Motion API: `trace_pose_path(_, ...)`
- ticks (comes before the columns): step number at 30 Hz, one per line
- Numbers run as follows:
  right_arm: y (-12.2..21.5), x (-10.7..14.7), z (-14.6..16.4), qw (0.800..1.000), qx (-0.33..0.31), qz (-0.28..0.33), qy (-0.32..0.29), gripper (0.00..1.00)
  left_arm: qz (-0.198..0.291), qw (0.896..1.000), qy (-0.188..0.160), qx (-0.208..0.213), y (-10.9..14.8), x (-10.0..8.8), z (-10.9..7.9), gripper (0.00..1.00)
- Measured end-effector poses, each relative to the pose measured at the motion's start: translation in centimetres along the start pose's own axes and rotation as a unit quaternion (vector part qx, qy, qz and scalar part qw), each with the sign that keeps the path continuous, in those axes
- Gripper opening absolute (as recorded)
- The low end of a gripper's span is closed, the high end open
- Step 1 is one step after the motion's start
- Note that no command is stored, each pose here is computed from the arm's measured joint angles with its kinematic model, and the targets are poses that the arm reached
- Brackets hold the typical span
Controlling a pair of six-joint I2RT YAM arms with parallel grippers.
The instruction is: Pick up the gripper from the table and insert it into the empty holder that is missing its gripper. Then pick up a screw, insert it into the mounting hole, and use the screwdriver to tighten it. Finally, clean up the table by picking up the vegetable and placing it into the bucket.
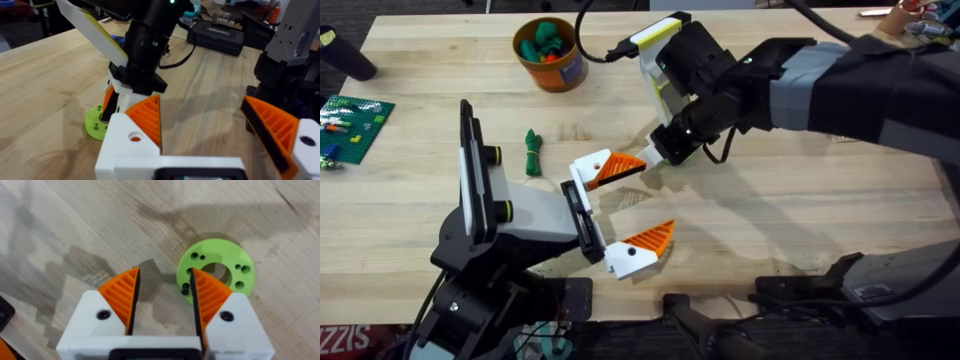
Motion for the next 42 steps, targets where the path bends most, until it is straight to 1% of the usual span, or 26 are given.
trace_pose_path(26,-0.1,0.1,0.0,1.000,0.000,0.004,0.000,0.565,-0.001,1.000,0.000,-0.002,0.0,0.0,0.0,0.988)
trace_pose_path(33,0.0,1.0,-0.2,0.999,0.015,0.034,0.002,0.565,-0.001,1.000,-0.001,-0.002,0.0,0.0,0.0,0.988)
trace_pose_path(42,0.0,1.0,-0.3,0.999,0.020,0.035,0.004,0.565,-0.001,1.000,-0.001,-0.002,0.0,0.0,0.0,0.988)
Point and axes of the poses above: each hand's point on the last joint's axis, 136 mm out from that joint toward the fingers, its own y axis back along the fingers, its own z axis along the line the jaws close on, x = y × z, the point moved 8 cm from there along y, back along the fingers, and after that the axes turned 13 degrees about y, right-handed, at the moved point
